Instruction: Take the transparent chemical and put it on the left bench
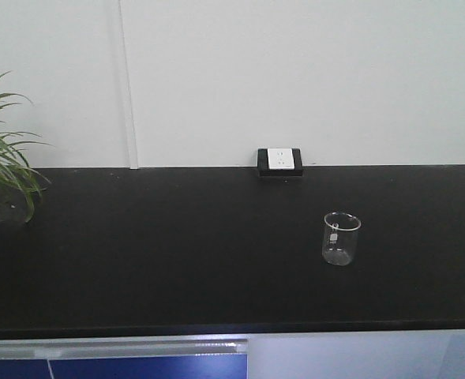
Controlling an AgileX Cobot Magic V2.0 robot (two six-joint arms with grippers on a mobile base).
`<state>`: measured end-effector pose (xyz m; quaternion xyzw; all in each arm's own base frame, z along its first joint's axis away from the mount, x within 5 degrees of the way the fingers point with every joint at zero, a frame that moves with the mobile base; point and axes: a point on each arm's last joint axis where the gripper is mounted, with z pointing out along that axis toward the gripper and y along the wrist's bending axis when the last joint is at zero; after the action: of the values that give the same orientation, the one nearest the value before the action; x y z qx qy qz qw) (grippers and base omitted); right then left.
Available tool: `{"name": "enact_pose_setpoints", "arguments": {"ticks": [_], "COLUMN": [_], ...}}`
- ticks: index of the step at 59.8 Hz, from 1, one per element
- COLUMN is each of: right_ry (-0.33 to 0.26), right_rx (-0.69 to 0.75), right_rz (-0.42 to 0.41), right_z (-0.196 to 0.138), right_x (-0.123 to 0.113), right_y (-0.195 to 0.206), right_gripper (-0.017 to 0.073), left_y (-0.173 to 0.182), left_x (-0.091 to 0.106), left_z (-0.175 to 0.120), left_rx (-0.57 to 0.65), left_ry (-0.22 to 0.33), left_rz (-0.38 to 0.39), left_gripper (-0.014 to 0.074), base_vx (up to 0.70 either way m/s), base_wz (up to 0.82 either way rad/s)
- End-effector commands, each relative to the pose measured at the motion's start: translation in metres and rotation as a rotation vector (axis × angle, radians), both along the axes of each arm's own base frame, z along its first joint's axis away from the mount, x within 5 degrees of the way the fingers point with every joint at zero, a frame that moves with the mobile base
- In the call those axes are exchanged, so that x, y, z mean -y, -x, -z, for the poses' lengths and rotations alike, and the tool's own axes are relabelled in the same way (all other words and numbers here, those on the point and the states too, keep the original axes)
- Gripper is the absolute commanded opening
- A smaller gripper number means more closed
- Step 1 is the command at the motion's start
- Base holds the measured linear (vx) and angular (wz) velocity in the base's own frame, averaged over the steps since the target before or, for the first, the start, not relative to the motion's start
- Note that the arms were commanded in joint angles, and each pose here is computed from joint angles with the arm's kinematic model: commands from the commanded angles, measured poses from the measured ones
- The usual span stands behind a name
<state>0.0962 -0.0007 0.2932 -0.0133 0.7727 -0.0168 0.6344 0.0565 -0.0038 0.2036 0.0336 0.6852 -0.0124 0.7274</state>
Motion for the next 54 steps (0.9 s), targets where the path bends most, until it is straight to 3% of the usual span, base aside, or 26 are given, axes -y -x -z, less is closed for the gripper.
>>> {"name": "enact_pose_setpoints", "arguments": {"ticks": [1,54], "right_ry": [0.01,0.01], "right_rx": [0.105,0.104], "right_rz": [-0.005,-0.005], "right_z": [-0.0175,-0.0174], "right_x": [-0.0003,-0.0003], "right_y": [-0.0007,-0.0006], "right_gripper": [-0.0004,-0.0004], "left_y": [0.0015,0.0015], "left_x": [-0.0002,-0.0002], "left_z": [-0.0027,-0.0027], "left_rx": [0.081,0.081], "left_ry": [0.014,0.014], "left_rz": [0.001,0.001], "left_gripper": [-0.0003,-0.0003], "base_vx": [-0.36,-0.29], "base_wz": [0.08,0.13]}}
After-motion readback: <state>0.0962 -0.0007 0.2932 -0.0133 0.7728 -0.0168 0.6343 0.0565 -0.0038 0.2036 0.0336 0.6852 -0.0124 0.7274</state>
